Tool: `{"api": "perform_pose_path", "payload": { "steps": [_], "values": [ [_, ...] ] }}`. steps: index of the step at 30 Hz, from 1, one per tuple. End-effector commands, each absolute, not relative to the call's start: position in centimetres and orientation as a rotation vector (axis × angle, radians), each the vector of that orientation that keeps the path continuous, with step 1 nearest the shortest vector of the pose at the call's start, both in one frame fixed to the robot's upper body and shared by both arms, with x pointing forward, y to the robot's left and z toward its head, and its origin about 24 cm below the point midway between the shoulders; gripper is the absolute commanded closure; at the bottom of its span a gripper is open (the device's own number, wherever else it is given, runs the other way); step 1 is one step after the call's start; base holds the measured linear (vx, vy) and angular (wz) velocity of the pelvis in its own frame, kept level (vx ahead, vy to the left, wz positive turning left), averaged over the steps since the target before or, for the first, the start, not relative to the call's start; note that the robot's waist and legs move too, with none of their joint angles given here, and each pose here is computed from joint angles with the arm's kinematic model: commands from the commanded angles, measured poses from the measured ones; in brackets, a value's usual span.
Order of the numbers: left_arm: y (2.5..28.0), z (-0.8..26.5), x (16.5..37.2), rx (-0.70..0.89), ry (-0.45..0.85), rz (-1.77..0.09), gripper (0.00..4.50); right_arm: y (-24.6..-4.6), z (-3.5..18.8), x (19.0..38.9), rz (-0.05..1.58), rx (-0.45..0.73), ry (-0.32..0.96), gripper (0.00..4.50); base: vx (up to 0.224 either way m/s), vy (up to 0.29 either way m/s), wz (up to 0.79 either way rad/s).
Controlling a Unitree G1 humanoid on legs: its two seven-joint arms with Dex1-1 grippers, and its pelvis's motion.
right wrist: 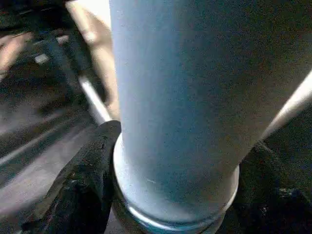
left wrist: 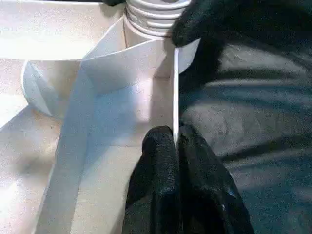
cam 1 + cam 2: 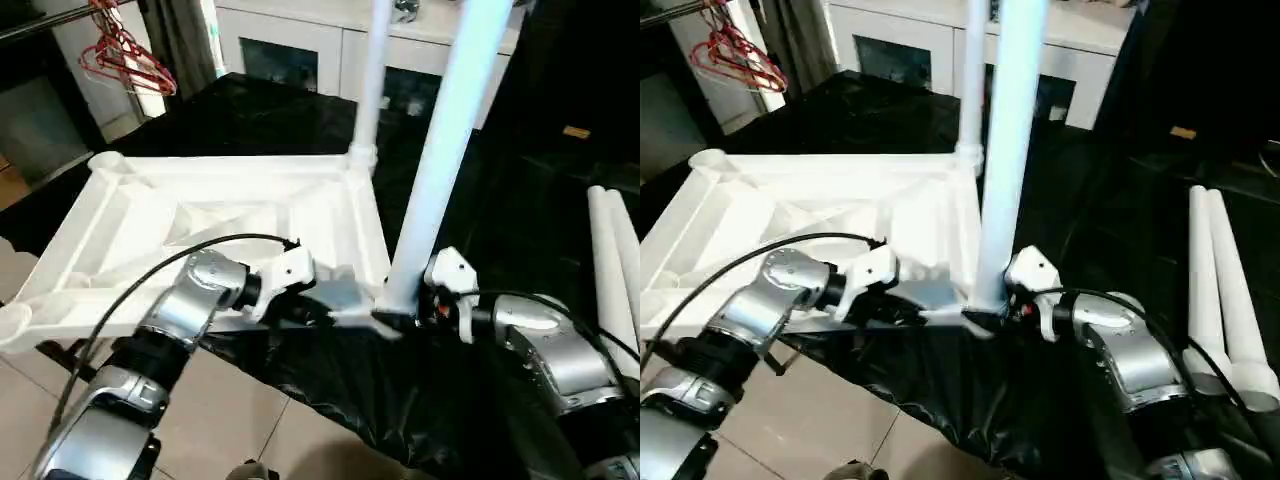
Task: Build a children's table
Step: Rotate leg to tighten
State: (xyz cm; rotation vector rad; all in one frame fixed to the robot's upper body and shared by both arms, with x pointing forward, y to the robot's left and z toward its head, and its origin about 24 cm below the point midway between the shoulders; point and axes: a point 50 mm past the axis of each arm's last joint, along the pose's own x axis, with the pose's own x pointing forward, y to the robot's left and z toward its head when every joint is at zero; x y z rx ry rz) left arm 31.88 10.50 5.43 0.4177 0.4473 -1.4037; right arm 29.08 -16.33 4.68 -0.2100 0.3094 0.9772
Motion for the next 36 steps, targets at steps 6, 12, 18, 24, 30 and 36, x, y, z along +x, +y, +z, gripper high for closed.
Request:
{"api": "perform_pose_path", "payload": {
  "steps": [6, 12, 18, 24, 30, 36],
  "values": [
    [7.3, 6.2, 34.8, 0.366, 0.384, -1.091, 4.5, -13.7, 2.5, 32.2, 0.571, -0.07, 0.355, 1.75, 0.0, 0.0, 0.0],
    [5.4, 6.7, 35.0, 0.388, 0.328, -1.09, 4.5, -12.0, 2.6, 33.1, 0.498, -0.029, 0.32, 1.19, 0.0, 0.0, 0.0],
    [5.2, 6.6, 34.2, 0.404, 0.291, -1.199, 4.5, -12.0, 3.1, 33.1, 0.543, -0.029, 0.3, 0.62, 0.0, 0.0, 0.0],
    [6.3, 6.5, 33.4, 0.416, 0.291, -1.298, 4.5, -13.5, 4.2, 32.3, 0.695, -0.092, 0.261, 0.44, 0.0, 0.0, 0.0],
    [7.5, 6.6, 32.8, 0.429, 0.303, -1.39, 4.5, -14.9, 5.1, 30.9, 0.903, -0.164, 0.265, 0.44, 0.0, 0.0, 0.0],
    [9.0, 6.7, 32.1, 0.441, 0.336, -1.475, 4.5, -16.2, 5.8, 29.1, 1.09, -0.186, 0.326, 0.44, 0.0, 0.0, 0.0]
  ]
}}
